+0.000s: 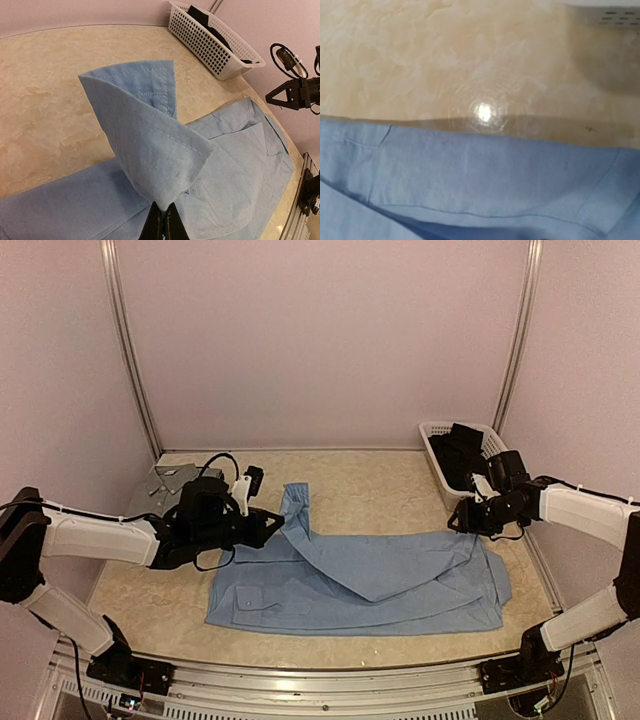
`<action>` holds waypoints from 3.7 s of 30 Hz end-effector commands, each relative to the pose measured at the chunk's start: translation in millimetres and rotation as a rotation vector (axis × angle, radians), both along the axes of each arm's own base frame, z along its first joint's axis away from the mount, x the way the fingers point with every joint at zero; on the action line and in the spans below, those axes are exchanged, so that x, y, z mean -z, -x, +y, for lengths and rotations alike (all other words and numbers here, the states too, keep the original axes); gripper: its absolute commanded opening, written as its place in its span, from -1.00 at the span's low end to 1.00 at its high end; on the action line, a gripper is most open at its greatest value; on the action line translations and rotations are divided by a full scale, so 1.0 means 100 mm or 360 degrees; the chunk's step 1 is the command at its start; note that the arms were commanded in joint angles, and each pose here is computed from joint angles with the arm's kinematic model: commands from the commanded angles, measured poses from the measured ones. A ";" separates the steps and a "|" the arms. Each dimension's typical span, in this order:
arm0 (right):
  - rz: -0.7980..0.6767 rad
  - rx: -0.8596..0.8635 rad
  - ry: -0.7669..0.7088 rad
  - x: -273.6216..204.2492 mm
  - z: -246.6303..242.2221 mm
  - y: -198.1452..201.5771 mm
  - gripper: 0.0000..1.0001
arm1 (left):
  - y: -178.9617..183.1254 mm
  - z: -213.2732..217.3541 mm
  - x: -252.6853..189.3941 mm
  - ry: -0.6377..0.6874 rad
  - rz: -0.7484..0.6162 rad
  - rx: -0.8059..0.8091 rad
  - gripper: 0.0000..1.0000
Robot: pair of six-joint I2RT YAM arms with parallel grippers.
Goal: Fold and stack the long sleeve shirts
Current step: Fold the sleeve of the rectangle-folded shirt, then rotate the rectangle-folded shirt at the center of the board.
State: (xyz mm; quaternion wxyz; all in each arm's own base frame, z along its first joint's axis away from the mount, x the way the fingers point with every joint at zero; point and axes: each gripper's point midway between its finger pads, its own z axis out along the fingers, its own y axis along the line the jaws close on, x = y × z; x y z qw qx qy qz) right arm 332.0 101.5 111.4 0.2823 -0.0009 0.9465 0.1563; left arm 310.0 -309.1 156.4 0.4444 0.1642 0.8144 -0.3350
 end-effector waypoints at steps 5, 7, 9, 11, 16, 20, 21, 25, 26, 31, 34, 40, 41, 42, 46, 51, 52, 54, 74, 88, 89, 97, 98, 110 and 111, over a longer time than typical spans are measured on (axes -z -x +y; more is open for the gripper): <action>0.0016 -0.0020 -0.0020 0.08 0.01 -0.02 -0.09 | 0.11 0.09 0.04 0.0003 -0.0048 -0.0100 -1.00; 0.0020 -0.0025 -0.0020 0.08 0.01 -0.02 -0.08 | 0.13 0.10 0.10 -0.0017 -0.0039 -0.0116 -1.00; 0.0023 -0.0025 -0.0020 0.09 0.01 -0.02 -0.08 | 0.16 0.10 0.15 -0.0032 -0.0031 -0.0118 -1.00; 0.0027 -0.0029 -0.0022 0.11 0.02 -0.01 -0.08 | 0.18 0.10 0.19 -0.0064 -0.0036 -0.0138 -1.00; 0.0048 -0.0043 -0.0036 0.16 0.04 0.00 -0.09 | 0.21 0.12 0.28 -0.0105 -0.0027 -0.0188 -1.00; 0.0044 -0.0046 -0.0032 0.16 0.04 0.01 -0.08 | 0.30 0.15 0.41 -0.0146 -0.0004 -0.0209 -0.99; 0.0043 -0.0046 -0.0031 0.16 0.03 0.01 -0.08 | 0.33 0.15 0.45 -0.0151 0.0007 -0.0209 -0.96; 0.0046 -0.0052 -0.0037 0.17 0.05 0.01 -0.09 | 0.42 0.24 0.61 -0.0192 0.0057 -0.0259 -0.80; 0.0050 -0.0055 -0.0040 0.17 0.05 0.01 -0.08 | 0.44 0.27 0.64 -0.0206 0.0058 -0.0282 -0.76; 0.0051 -0.0060 -0.0052 0.18 0.06 0.02 -0.09 | 0.44 0.53 0.64 -0.0286 0.0045 -0.0486 -0.50; 0.0052 -0.0061 -0.0051 0.18 0.06 0.02 -0.09 | 0.45 0.72 0.62 -0.0360 0.0045 -0.0630 -0.21; 0.0043 -0.0087 -0.0055 0.18 0.11 0.10 -0.09 | 0.47 0.63 0.43 -0.0330 -0.0001 -0.0562 0.35; 0.0040 -0.0096 -0.0057 0.18 0.13 0.12 -0.09 | 0.47 0.57 0.39 -0.0318 -0.0006 -0.0524 0.38; 0.0042 -0.0114 -0.0056 0.18 0.16 0.14 -0.09 | 0.47 0.51 0.37 -0.0316 -0.0006 -0.0491 0.40; 0.0049 -0.0184 -0.0024 0.22 0.27 0.23 -0.08 | 0.45 0.31 0.33 -0.0336 -0.0002 -0.0386 0.46; 0.0033 -0.0274 -0.0026 0.24 0.42 0.31 -0.06 | 0.50 0.03 0.32 -0.0284 0.0007 -0.0204 0.51; 0.0037 -0.0293 -0.0029 0.26 0.45 0.33 -0.06 | 0.52 -0.03 0.35 -0.0281 0.0022 -0.0165 0.51; 0.0069 -0.0300 -0.0018 0.31 0.47 0.37 -0.06 | 0.54 -0.13 0.41 -0.0284 0.0053 -0.0093 0.53; 0.0399 -0.0072 0.0072 1.02 0.28 0.59 -0.07 | 0.62 0.14 1.41 -0.0576 0.0454 -0.0059 0.56; 0.0326 -0.0417 0.0289 1.22 0.85 0.16 -0.08 | 0.57 0.49 0.73 -0.0358 0.0185 -0.0299 0.80; 0.0306 -0.0454 0.0305 1.20 0.94 0.09 -0.08 | 0.57 0.55 0.64 -0.0337 0.0154 -0.0338 0.85; 0.0140 -0.0686 0.0374 1.24 1.50 -0.54 -0.08 | 0.56 0.91 0.08 -0.0174 -0.0004 -0.0482 0.98; 0.0115 -0.0690 0.0400 1.27 1.52 -0.63 -0.08 | 0.56 0.93 0.06 -0.0162 0.0003 -0.0488 0.98; -0.0437 -0.0667 0.0665 0.58 1.74 -1.63 -0.02 | 0.52 0.79 0.15 -0.0190 0.0095 -0.0405 0.98; -0.0487 -0.0664 0.0654 0.45 1.75 -1.63 -0.01 | 0.51 0.77 0.18 -0.0203 0.0108 -0.0404 0.98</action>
